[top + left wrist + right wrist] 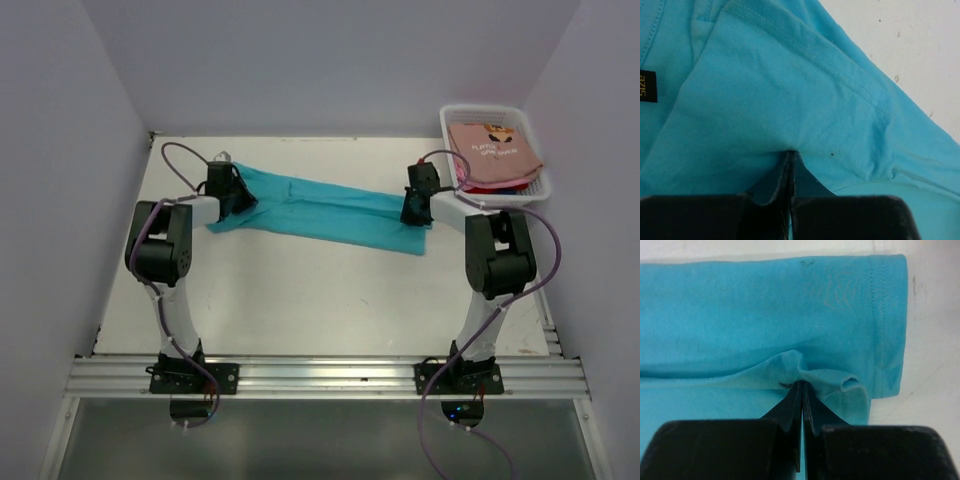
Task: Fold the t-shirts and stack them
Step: Fold the tshirt
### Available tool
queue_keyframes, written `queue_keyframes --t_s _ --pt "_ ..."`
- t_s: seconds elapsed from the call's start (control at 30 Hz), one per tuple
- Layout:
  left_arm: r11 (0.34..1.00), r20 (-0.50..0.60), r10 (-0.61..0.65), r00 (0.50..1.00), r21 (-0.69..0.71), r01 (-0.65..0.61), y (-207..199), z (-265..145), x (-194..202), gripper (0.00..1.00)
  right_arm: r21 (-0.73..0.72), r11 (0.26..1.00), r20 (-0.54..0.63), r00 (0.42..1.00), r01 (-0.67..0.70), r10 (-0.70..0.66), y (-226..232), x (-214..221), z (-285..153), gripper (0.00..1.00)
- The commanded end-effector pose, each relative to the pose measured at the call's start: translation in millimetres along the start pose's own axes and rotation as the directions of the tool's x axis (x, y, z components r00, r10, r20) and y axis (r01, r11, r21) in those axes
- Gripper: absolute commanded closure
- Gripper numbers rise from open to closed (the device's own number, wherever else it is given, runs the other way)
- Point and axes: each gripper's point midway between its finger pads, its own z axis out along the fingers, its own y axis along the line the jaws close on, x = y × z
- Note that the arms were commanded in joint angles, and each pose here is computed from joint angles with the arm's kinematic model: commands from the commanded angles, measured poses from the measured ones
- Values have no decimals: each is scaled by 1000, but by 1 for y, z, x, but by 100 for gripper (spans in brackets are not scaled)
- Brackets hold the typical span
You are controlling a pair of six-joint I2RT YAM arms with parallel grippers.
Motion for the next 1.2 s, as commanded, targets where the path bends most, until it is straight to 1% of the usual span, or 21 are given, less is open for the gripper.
queue_keyframes --t_s 0.0,0.07,0.1,0.17,0.2,0.23,0.27,0.3,0.33,0.4,0.43,0.47,0.57,0.7,0.83,0.87,1.0,1.03,1.07,1.1,1.17 --pt "997 -52 -23 998 -81 19 27 14 7 100 32 999 -167 985 39 -33 -11 60 -15 100" --pt "999 -62 -27 998 -30 25 15 18 1 100 12 998 -198 978 67 -63 -4 82 -27 100" --pt "999 -83 -32 996 -24 30 16 25 5 100 -1 996 -207 975 86 -84 1 91 -32 100" --pt "998 -106 -28 994 44 32 -1 30 0 100 -40 989 -235 961 141 -147 13 119 -48 100" --pt "998 -134 -27 991 58 35 -1 38 6 100 -57 986 -249 954 156 -165 16 130 -53 100" --pt "993 -168 -19 986 110 37 -11 39 10 100 -73 984 -263 948 165 -179 16 144 -62 100" --pt "989 -169 -9 986 145 34 -20 42 3 100 -138 977 -286 937 166 -200 31 160 -72 100" --pt "986 -191 -6 982 160 37 -20 49 9 100 -163 973 -291 934 164 -207 35 168 -79 100" --pt "975 -208 4 978 217 42 -31 48 9 100 -188 966 -312 921 178 -231 42 190 -87 100" --pt "962 -226 15 974 269 47 -37 54 14 100 -232 952 -293 919 200 -265 52 202 -104 100" --pt "948 -239 26 971 314 52 -46 53 14 100 -247 943 -313 902 224 -297 56 222 -113 100" --pt "942 -251 29 968 330 58 -46 57 18 100 -295 931 -317 897 216 -309 64 230 -125 100" --pt "920 -275 51 960 387 62 -55 58 19 100 -351 908 -339 873 230 -352 72 260 -146 100" --pt "914 -301 79 950 403 52 -55 65 24 100 -402 876 -320 856 266 -407 80 278 -177 100" --pt "885 -340 91 936 458 80 -64 68 28 100 -458 843 -303 842 282 -446 94 291 -202 100" --pt "873 -330 97 939 481 80 -69 68 23 100 -474 829 -295 834 295 -466 98 297 -209 100" --pt "839 -363 93 927 530 123 -80 74 29 100 -512 796 -274 817 323 -507 116 308 -218 100" --pt "809 -365 114 924 574 127 -93 72 25 100 -517 790 -275 810 330 -518 122 312 -219 100" --pt "804 -403 112 908 574 156 -91 79 36 100 -520 786 -275 805 335 -525 125 315 -218 100" --pt "784 -427 122 896 595 176 -97 77 39 100 -534 776 -265 806 336 -530 133 314 -221 100" --pt "774 -425 142 894 611 167 -108 81 39 100 -525 768 -247 797 368 -551 138 317 -220 100"
